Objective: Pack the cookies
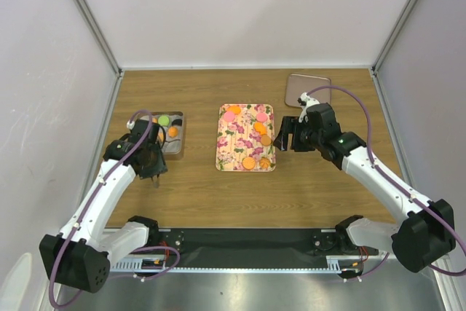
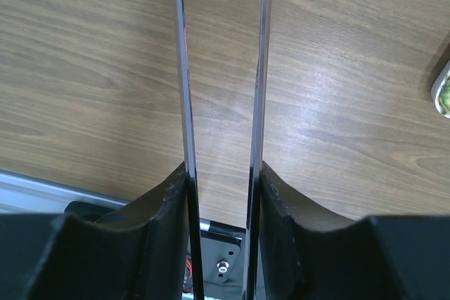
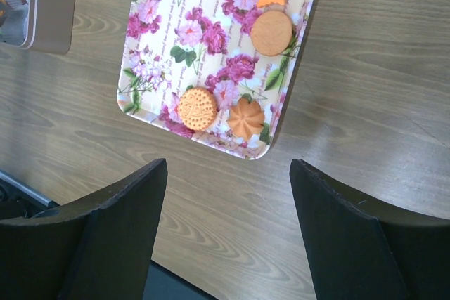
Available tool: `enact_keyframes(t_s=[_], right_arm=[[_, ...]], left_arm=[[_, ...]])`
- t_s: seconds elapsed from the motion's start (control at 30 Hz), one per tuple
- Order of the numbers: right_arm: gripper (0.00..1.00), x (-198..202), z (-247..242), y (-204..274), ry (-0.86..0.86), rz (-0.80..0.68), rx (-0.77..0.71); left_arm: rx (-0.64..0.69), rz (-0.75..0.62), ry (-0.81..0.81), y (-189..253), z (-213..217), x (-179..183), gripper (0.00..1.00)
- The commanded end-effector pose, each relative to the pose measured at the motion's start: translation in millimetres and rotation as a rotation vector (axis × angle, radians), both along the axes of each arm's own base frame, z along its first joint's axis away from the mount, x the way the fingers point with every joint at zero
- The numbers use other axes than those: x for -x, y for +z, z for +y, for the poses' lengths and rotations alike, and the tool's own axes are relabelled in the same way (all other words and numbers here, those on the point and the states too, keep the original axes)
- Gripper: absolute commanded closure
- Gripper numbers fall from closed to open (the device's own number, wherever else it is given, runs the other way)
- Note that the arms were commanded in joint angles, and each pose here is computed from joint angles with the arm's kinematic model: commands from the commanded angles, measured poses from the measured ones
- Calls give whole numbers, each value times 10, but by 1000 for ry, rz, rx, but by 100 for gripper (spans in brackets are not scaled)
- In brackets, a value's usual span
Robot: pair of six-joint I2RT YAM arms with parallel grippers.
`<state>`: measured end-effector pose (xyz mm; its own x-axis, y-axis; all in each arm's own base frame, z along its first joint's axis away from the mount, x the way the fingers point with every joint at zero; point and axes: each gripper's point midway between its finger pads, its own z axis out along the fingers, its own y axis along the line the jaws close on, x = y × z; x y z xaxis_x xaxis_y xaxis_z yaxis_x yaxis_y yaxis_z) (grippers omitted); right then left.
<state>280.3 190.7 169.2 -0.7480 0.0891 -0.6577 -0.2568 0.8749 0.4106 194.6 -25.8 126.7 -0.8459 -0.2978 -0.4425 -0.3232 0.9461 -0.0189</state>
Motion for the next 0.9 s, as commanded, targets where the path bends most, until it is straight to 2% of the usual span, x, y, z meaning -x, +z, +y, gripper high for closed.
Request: enact_keyframes(t_s=[0.0,0.87], right_arm=[[23,-14,34,27,16,-24,-11],[23,-10,23,27,13,-24,-8]], left_arm=[[19,-28,-5,12,-11,-79,58],[14,-30,10,17,18,-76,50]])
